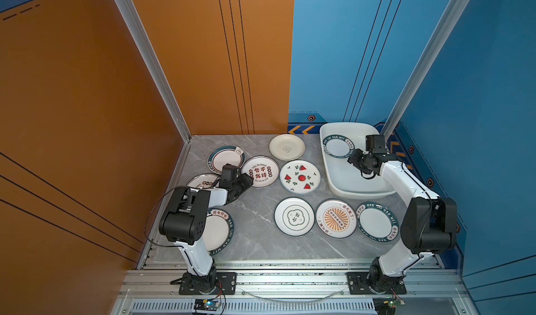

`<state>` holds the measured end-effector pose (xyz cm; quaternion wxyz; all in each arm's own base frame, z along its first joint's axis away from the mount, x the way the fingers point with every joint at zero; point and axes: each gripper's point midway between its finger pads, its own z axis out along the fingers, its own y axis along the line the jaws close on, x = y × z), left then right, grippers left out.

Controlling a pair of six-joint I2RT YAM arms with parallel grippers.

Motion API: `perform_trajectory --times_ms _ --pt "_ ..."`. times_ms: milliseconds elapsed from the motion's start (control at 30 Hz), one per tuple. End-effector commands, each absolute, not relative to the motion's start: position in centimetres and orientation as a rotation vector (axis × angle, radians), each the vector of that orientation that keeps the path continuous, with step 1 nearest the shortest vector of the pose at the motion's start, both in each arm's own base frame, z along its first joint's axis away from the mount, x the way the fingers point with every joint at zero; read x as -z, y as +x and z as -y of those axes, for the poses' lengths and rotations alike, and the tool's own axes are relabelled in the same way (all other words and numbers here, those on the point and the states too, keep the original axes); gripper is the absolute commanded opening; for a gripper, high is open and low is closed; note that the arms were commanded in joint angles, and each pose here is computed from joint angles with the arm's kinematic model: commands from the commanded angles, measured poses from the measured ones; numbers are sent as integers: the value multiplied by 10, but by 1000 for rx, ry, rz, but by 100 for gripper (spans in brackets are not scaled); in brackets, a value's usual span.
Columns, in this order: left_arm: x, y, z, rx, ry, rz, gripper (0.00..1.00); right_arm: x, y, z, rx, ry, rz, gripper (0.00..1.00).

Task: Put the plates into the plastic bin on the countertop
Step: 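Tilt the red-text plate up with left gripper while right gripper reaches toward it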

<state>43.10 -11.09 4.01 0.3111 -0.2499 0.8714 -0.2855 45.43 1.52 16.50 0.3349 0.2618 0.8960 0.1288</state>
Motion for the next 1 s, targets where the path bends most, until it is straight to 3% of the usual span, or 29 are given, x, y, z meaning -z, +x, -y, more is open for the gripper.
perform_trajectory --times_ms 0,167,433,800,967 --pt "-25 436 112 719 -674 -2327 50 -175 454 -35 -406 630 -2315 57" --pt "-18 439 115 731 -666 -2339 33 -163 450 -51 -432 607 -2343 57" --pt "-15 434 116 723 -642 -2354 18 -156 441 -73 -464 557 -2373 56" --pt "-15 426 116 737 -624 -2360 7 -162 428 -103 -522 460 -2401 57" --pt "-23 422 111 751 -630 -2343 0 -170 430 -150 -810 291 -2373 59"
